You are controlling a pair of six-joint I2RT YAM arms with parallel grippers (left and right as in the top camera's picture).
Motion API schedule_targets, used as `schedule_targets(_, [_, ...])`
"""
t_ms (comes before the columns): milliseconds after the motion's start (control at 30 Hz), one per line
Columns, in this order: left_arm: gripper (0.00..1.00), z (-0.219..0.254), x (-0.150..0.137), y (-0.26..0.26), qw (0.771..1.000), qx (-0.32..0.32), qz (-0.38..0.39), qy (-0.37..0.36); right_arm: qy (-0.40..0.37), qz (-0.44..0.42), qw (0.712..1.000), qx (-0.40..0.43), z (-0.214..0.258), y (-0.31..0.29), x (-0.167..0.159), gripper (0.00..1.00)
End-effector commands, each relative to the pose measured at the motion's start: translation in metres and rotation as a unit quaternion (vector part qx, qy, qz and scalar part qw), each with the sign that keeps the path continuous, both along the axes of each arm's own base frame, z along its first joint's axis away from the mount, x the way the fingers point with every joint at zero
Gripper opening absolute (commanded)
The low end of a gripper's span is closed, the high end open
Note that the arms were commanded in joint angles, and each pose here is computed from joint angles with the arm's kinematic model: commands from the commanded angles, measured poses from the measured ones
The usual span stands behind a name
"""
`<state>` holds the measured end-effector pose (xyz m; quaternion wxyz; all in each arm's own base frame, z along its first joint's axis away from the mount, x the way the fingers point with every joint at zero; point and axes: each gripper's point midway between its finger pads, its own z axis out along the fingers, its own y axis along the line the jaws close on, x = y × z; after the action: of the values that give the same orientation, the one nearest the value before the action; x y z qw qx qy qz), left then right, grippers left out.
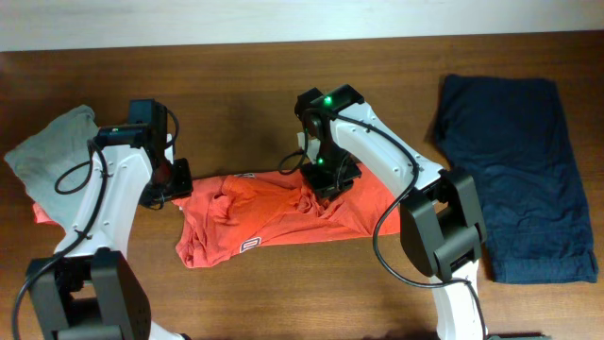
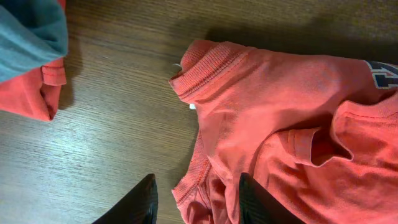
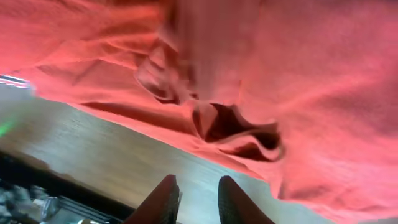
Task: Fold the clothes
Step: 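Fold the right end of the t-shirt leftward with the right gripper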
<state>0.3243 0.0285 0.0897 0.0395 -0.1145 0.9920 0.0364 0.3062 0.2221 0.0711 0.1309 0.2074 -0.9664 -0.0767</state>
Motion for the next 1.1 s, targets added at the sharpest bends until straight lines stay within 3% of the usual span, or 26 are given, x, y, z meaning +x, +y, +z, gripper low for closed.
schedule_targets(0, [0.43,0.004,0.002,-0.001,1.0,-0.005,0.004,-0.008,-0.025,0.01,0.997,-0.074,-0.005,-0.028,0.011,0.28])
schedule_targets(233, [0.43,0.004,0.002,-0.001,1.0,-0.005,0.004,-0.007,-0.019,-0.039,0.99,-0.137,-0.006,-0.069,0.016,0.27])
schedule_targets(667, [0.43,0.004,0.001,-0.001,1.0,-0.005,0.003,-0.005,0.01,-0.049,0.988,-0.147,-0.063,-0.079,-0.01,0.24])
schedule_targets(800, [0.43,0.004,0.001,-0.001,1.0,-0.005,0.003,-0.006,0.056,0.018,0.995,-0.078,-0.062,-0.058,-0.032,0.22])
schedule_targets(900, [0.43,0.004,0.001,-0.001,1.0,-0.005,0.003,-0.005,0.103,0.122,0.987,0.017,-0.052,-0.033,-0.058,0.22])
schedule_targets(1067, [0.43,0.004,0.001,-0.001,1.0,-0.005,0.003,-0.005,0.096,0.136,0.985,0.034,-0.05,-0.027,-0.056,0.21])
